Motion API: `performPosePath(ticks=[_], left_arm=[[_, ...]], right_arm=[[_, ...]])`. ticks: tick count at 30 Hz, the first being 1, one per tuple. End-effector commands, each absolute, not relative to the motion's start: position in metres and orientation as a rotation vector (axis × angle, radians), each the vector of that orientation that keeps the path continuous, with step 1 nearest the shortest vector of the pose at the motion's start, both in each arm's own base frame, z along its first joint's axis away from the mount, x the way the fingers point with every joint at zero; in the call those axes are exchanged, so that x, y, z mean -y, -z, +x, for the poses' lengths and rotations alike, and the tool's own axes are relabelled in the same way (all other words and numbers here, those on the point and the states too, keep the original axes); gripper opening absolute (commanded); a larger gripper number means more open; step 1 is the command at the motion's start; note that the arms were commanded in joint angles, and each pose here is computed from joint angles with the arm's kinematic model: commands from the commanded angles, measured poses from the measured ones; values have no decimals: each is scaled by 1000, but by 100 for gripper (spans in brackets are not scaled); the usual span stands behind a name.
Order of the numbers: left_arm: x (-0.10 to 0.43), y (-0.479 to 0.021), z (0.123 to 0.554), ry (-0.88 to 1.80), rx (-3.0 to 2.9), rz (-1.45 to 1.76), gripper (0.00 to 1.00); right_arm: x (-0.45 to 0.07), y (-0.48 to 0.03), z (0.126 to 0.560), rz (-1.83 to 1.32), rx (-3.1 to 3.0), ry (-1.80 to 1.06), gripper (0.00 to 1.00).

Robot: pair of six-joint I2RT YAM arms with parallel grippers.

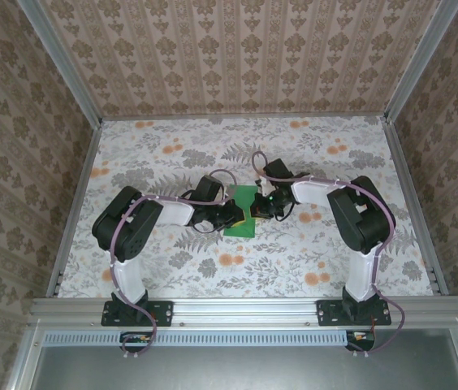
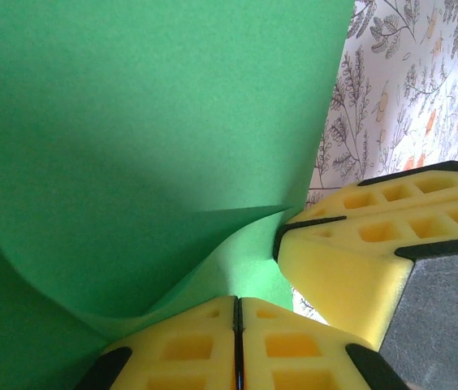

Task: Fold a paper plane with a square sheet of paper (pick it up from the middle)
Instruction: Fold the triangle a second time at the center of the table.

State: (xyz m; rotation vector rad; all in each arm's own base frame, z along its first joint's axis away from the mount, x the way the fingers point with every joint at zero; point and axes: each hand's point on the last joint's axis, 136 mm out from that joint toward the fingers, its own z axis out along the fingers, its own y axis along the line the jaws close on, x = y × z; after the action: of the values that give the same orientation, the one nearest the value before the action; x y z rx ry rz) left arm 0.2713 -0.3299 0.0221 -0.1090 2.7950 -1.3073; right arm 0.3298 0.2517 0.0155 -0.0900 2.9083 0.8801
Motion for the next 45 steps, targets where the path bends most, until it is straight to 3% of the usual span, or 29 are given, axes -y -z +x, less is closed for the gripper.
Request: performPosePath(ticks=[1, 6, 15, 21, 29, 45], left_arm=[[324, -21, 264, 1255, -2829, -93, 10], [327, -56, 279, 1253, -2724, 16, 14], [317, -40, 279, 1244, -2751, -46, 14], [328, -42, 282, 1294, -2739, -23, 14], [331, -39, 280, 1292, -2752, -16, 14], [330, -31, 280, 1271, -2777, -42, 14]], right_arm=[[-233, 5, 321, -104, -2993, -725, 6], [-227, 7, 320, -151, -3006, -672, 5], [-245, -10, 326, -180, -2952, -818, 6], [-260, -36, 332, -184, -2873, -968, 15], [-246, -44, 343, -138, -2844, -910, 31], [-242, -39, 348, -147, -2853, -854, 36]])
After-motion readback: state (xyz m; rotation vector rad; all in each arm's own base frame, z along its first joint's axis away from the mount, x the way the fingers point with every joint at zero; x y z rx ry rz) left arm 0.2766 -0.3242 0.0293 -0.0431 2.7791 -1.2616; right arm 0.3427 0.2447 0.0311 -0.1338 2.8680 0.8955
